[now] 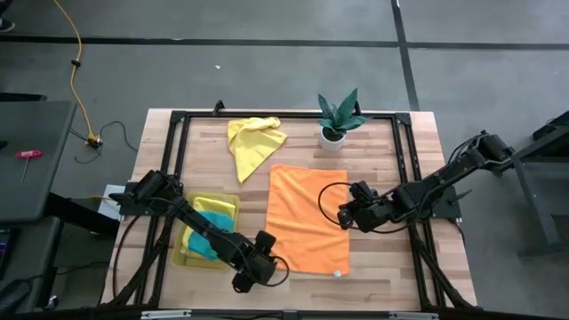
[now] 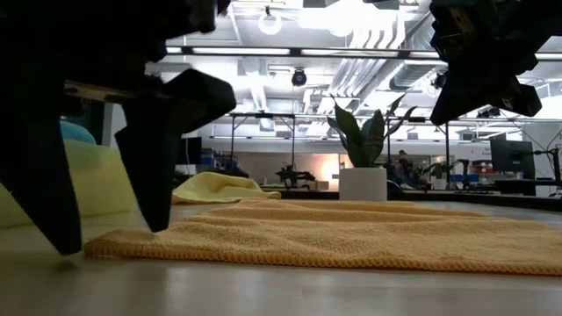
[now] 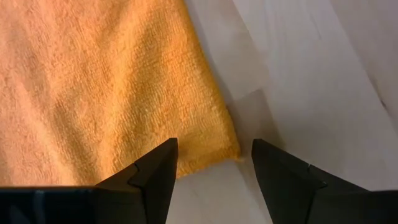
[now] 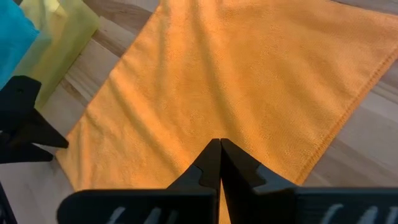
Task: Fold microfiber towels
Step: Fold the orange microfiber cloth
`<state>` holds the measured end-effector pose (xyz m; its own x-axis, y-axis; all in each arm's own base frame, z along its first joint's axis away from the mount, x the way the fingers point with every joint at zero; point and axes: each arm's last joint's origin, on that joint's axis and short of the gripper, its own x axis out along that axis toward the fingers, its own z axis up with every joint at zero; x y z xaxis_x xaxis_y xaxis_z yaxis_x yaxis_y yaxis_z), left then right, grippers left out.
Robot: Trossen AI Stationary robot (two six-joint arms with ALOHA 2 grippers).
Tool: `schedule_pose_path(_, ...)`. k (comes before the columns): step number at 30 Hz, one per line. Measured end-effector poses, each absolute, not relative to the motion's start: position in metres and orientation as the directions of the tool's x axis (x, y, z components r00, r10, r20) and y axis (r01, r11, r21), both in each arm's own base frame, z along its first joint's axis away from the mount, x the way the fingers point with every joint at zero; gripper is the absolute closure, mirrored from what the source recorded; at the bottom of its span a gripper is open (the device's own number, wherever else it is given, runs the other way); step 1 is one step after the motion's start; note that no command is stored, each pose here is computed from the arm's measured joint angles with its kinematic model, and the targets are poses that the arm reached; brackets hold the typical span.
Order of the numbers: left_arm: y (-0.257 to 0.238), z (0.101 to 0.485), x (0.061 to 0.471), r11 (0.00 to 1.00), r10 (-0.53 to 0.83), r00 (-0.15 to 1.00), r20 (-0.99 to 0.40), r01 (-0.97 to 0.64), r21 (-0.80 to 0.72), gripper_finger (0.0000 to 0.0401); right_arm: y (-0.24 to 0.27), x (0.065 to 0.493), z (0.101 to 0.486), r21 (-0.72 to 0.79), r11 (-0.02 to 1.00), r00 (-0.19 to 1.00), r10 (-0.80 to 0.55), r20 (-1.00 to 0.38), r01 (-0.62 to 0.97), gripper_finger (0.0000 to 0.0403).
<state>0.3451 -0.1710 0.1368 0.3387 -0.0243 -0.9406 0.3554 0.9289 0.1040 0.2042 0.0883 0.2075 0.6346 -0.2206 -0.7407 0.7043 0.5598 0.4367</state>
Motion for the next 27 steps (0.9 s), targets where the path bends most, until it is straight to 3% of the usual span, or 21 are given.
schedule_pose_path(8, -0.173, 0.135, 0.345, 0.902, 0.032, 0.371, -0.928, 0.390, 0.187, 0.0223, 0.088, 0.204, 0.207, 0.436, 0.560, 0.634, -0.222, -0.741, 0.705, 0.0403)
schedule_pose_path(20, -0.171, 0.136, 0.347, 0.898, 0.095, 0.391, -0.916, 0.364, 0.249, 0.0388, 0.088, 0.204, 0.207, 0.437, 0.560, 0.633, -0.216, -0.743, 0.704, 0.0403)
schedule_pose_path(23, -0.171, 0.142, 0.350, 0.901, 0.104, 0.403, -0.909, 0.349, 0.258, 0.0393, 0.090, 0.202, 0.211, 0.470, 0.567, 0.634, -0.125, -0.763, 0.677, 0.0403)
schedule_pose_path(27, -0.170, 0.143, 0.351, 0.906, 0.101, 0.396, -0.913, 0.342, 0.248, 0.0398, 0.104, 0.195, 0.217, 0.547, 0.617, 0.599, 0.149, -0.787, 0.566, 0.0403)
